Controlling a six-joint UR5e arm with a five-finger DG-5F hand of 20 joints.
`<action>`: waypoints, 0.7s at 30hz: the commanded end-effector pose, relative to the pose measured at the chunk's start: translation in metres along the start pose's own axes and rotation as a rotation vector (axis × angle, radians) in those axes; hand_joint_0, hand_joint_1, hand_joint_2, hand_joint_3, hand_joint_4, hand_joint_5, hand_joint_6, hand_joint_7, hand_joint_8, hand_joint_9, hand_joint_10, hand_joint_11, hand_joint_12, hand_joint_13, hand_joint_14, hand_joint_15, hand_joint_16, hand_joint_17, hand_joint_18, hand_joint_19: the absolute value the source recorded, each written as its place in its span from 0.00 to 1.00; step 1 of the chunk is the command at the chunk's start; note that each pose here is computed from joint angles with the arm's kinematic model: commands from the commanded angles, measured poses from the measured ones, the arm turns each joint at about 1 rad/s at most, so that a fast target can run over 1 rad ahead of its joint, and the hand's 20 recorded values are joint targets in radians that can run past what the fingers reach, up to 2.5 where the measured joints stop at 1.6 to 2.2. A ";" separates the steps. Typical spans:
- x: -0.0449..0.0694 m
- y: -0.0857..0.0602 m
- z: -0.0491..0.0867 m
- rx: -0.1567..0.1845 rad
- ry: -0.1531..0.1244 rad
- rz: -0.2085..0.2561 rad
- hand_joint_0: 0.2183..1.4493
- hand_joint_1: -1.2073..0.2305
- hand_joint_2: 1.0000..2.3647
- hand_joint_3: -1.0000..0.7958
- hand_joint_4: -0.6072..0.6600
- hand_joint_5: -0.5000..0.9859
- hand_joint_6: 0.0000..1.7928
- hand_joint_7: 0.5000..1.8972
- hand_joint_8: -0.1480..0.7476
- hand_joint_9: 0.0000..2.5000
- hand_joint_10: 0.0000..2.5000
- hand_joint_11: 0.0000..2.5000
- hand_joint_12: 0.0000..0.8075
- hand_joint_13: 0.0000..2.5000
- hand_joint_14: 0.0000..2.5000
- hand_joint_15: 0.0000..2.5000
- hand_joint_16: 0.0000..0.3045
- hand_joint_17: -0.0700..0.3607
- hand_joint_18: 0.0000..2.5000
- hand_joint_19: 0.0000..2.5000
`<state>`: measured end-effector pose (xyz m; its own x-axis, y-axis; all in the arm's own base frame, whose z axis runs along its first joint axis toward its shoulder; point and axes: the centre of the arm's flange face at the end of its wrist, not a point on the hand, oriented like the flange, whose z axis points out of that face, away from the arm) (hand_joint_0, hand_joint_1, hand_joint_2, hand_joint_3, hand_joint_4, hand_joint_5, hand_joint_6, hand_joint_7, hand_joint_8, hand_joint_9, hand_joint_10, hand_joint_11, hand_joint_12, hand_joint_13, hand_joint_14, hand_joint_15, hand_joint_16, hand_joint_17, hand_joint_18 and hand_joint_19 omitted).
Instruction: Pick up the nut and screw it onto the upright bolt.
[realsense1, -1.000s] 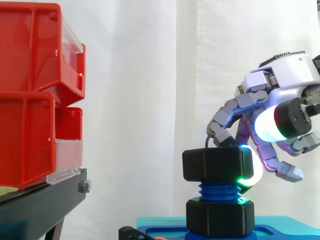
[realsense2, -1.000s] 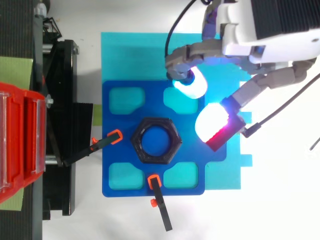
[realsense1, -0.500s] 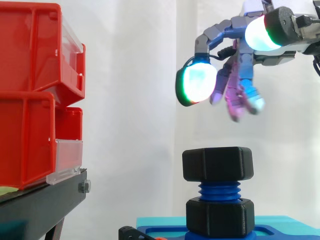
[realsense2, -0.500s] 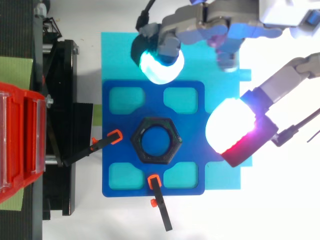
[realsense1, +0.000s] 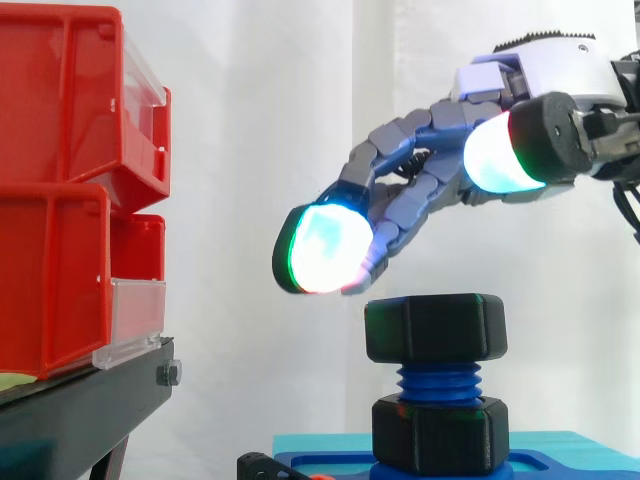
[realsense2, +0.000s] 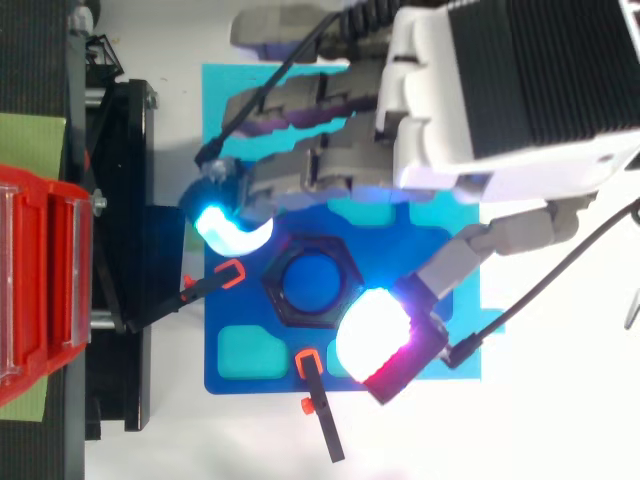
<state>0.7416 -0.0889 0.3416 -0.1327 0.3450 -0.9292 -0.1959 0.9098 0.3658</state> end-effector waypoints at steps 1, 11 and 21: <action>0.014 0.004 0.003 -0.006 0.003 0.020 0.20 0.60 0.00 0.28 0.55 0.23 0.28 0.04 0.39 0.25 0.00 0.00 0.39 0.12 0.00 0.00 0.11 0.34 0.00 0.00; 0.030 0.017 0.009 -0.010 -0.003 0.050 0.20 0.60 0.00 0.28 0.56 0.24 0.28 0.05 0.40 0.24 0.00 0.00 0.39 0.13 0.00 0.00 0.11 0.34 0.00 0.00; 0.033 0.020 0.011 -0.007 0.000 0.062 0.21 0.60 0.00 0.28 0.59 0.27 0.28 0.19 0.43 0.29 0.00 0.00 0.40 0.18 0.00 0.00 0.11 0.33 0.02 0.00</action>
<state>0.7437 -0.0581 0.3185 -0.1431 0.3989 -0.9058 -0.1949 0.8859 0.4210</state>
